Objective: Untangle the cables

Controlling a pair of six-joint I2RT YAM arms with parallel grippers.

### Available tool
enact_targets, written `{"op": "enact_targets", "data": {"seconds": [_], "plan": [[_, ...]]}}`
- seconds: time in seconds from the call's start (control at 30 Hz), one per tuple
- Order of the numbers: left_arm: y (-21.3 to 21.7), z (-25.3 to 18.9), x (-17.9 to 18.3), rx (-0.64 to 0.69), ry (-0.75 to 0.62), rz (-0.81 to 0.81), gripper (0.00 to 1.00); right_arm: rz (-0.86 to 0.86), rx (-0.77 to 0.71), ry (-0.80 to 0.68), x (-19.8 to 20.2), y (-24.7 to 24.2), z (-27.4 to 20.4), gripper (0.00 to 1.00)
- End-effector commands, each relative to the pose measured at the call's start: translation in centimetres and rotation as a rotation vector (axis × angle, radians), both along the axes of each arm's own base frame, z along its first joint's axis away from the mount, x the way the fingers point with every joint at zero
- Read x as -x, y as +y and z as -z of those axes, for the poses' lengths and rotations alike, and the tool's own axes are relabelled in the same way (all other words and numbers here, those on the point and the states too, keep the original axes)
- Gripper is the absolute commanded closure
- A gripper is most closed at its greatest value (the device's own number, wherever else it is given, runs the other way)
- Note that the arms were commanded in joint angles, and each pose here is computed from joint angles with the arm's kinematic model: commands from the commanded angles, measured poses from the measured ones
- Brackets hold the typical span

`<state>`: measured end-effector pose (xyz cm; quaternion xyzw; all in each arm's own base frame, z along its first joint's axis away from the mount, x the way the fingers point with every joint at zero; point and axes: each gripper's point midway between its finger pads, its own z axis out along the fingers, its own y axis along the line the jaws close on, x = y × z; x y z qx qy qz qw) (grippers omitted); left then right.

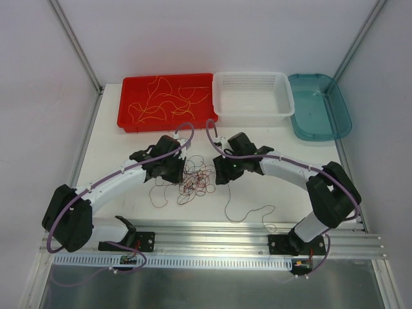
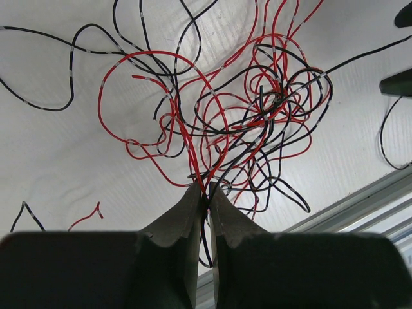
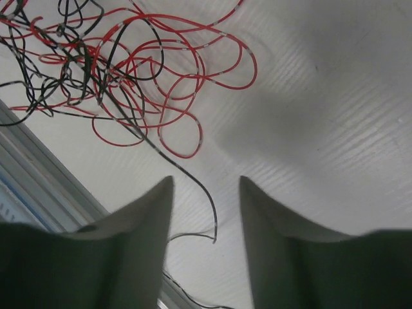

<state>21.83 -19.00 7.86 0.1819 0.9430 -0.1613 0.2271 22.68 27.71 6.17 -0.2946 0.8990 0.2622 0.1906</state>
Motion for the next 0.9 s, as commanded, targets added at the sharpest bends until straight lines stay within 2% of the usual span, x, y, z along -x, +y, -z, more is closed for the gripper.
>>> {"op": "enact_targets", "data": {"seconds": [0.0,0.03,0.07,0.1,0.13,0.27,0.3,0.37,0.4,0.5,0.57,0.87], "plan": [[-0.3,-0.8,-0.2,0.015,-0.044,0.013,0.91,-0.024,-0.086,-0.044,-1.3,2.1,-1.8,0.59],[0.1,-0.8,-0.4,0.002,-0.056,-0.008,0.90,-0.027,-0.092,-0.051,-1.2,2.1,-2.3,0.69],[0.3,-0.8,-0.5,0.000,-0.060,-0.034,0.85,-0.024,-0.100,-0.064,-1.3,2.1,-2.9,0.89],[0.5,-1.0,-0.6,0.002,-0.070,-0.052,0.82,-0.018,-0.114,-0.101,-1.5,2.0,-4.3,0.98],[0.7,-1.0,-0.5,0.006,-0.066,-0.083,0.79,-0.019,-0.107,-0.104,-1.2,1.7,-4.9,0.99],[1.2,-2.1,-1.0,0.050,-0.104,-0.206,0.53,-0.017,-0.122,-0.157,-1.1,1.2,-8.4,0.99],[1.0,-2.8,-0.9,0.081,-0.115,-0.219,0.38,-0.018,-0.131,-0.173,-1.2,1.3,-9.4,0.99],[0.4,-4.3,-0.9,0.162,-0.132,-0.259,0.25,-0.016,-0.137,-0.176,-0.7,1.2,-10.5,0.99],[0.1,-4.8,-0.8,0.188,-0.139,-0.266,0.15,-0.008,-0.143,-0.193,-0.9,1.3,-11.4,0.99],[-1.5,-7.0,-0.4,0.279,-0.198,-0.233,0.08,-0.008,-0.137,-0.197,-0.4,1.4,-12.5,0.99],[-3.0,-8.4,-0.2,0.318,-0.249,-0.168,0.08,-0.019,-0.131,-0.199,0.3,1.5,-13.0,0.99],[-8.0,-8.3,-1.9,0.337,-0.416,0.034,0.08,-0.047,-0.137,-0.226,1.5,1.6,-14.9,0.99]]}}
